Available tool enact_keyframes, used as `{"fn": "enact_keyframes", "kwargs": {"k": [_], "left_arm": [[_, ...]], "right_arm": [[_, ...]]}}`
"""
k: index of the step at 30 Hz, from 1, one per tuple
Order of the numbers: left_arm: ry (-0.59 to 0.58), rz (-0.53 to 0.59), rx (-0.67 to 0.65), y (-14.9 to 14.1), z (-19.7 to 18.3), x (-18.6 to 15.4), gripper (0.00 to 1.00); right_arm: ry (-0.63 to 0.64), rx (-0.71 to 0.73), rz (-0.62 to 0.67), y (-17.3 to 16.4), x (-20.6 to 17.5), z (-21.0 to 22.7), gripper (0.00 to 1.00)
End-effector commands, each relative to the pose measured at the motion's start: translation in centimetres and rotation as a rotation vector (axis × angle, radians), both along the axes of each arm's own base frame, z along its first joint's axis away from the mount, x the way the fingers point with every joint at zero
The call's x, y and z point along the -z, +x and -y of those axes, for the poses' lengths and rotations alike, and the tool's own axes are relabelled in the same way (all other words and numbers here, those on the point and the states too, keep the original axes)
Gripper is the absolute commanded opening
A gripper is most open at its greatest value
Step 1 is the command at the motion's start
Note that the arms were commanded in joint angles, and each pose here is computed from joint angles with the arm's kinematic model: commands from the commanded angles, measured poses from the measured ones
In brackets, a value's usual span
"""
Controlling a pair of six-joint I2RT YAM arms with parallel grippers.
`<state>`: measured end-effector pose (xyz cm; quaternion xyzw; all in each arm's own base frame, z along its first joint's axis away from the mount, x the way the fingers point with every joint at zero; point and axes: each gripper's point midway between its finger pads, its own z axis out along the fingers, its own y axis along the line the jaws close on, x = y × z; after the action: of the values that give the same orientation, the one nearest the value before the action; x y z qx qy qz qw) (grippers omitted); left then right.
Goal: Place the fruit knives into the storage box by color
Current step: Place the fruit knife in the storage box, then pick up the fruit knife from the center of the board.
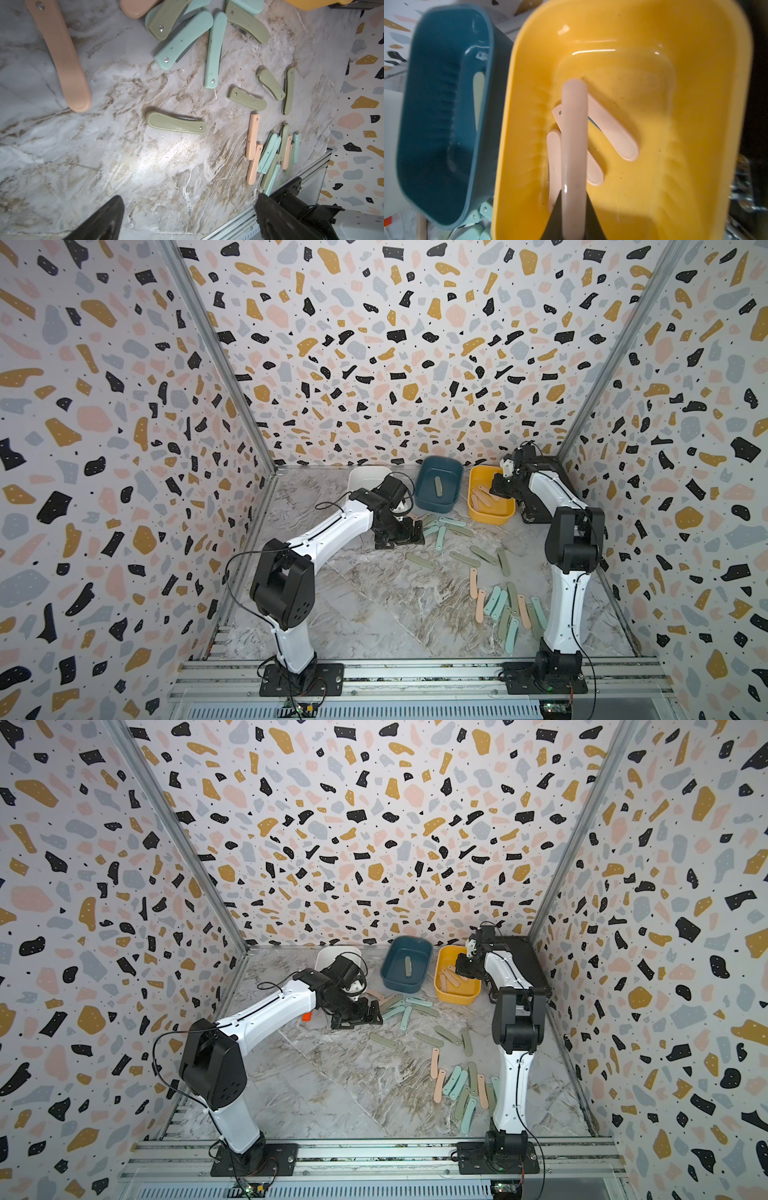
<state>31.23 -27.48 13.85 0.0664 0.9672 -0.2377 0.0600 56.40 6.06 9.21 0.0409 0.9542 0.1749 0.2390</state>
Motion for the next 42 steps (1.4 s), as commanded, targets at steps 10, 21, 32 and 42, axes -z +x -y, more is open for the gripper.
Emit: {"fn": "enact_keyframes", "kwargs": {"k": [10, 21, 32, 42], "left_arm": [[0.019, -0.009, -0.025, -0.4, -0.8, 1.0, 0.99], [0.182, -0.052, -0.065, -1.3, 0.0, 4.3, 0.93], [0.312, -0.124, -0.039, -0.1, 3.8, 9.1, 0.78], [0.443, -0.119, -0.022, 0.4, 3.2, 11.5, 0.78]], "right_arm": [[-0.044, -0.036, 0.006, -4.0, -6.0, -0.3, 0.52], [0.079, -0.048, 0.026, -16.9, -7.0, -4.6, 0.83], [0.319, -0.157, -0.064, -22.9, -2.9, -9.1, 0.95], [0.359, -0.175, -0.061, -23.1, -2.4, -9.7, 0.96]]}}
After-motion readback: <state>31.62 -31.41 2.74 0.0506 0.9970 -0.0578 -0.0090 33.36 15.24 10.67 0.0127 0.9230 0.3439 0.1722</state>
